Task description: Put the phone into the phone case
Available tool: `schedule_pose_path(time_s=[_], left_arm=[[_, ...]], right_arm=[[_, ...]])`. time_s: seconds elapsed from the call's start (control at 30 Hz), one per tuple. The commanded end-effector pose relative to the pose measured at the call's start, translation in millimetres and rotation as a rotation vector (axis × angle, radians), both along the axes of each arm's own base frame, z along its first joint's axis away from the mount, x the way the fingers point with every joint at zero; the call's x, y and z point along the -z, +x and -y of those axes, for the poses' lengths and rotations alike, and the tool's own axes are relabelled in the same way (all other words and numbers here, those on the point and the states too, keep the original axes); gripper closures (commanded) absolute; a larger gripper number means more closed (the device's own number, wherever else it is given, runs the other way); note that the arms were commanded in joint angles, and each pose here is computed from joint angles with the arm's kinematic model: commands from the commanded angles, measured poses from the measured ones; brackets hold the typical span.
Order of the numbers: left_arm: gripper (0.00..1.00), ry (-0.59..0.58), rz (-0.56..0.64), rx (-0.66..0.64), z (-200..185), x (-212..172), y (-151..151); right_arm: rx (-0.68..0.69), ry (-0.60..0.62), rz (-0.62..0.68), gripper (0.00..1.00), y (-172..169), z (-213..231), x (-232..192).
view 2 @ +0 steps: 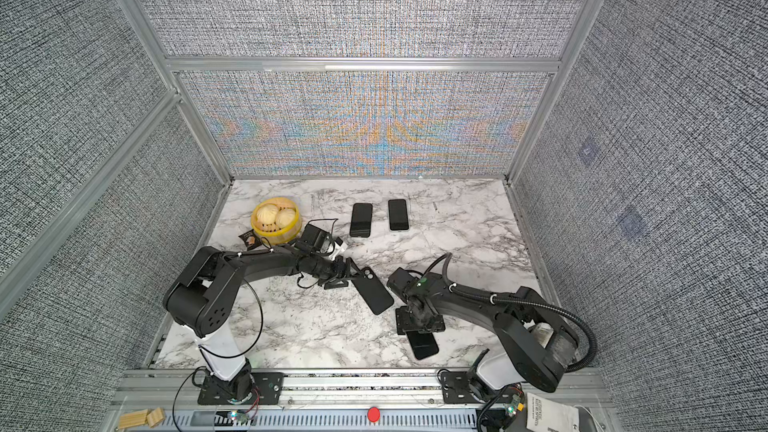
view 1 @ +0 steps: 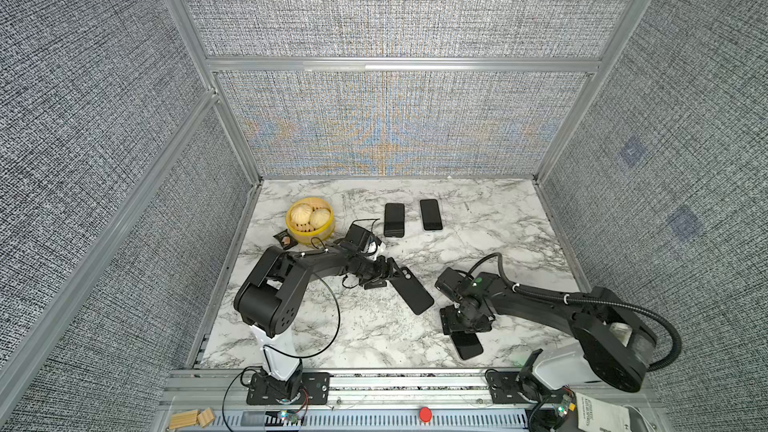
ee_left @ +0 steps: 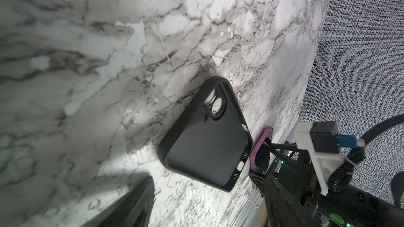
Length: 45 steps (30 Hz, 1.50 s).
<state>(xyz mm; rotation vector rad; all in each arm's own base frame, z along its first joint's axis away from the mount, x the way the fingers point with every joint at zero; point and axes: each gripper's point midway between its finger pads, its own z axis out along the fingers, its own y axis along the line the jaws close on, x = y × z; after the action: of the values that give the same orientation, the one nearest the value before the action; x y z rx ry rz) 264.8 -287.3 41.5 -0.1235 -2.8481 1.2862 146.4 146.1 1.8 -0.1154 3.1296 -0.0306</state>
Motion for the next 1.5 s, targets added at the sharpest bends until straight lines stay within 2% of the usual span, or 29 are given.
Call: schedule_pose_path(time_s=[0.0,0.6,0.77,1.17,1.47], left_arm=[[0.2,0.014,0.01,0.001,-3,-3,0],[0.2,0.031,0.012,-0.01,-6,-8,2],[0.2,0.033,0.007,-0.012,-6,-8,4],[0.2,0.034,0.007,-0.028,-8,-8,13],[0.23,-0.045,0.064,0.006,3,-31,20]], right_arm=[[0.043,-0.056,0.035,0.21,0,18,25],[0.011,-0.035,0.095,0.31,39,19,12],[-0.011,-0.029,0.121,0.35,59,15,4],[-0.101,0.015,0.181,0.37,117,-3,-19],[-0.184,0.082,0.219,0.37,131,-12,-39]])
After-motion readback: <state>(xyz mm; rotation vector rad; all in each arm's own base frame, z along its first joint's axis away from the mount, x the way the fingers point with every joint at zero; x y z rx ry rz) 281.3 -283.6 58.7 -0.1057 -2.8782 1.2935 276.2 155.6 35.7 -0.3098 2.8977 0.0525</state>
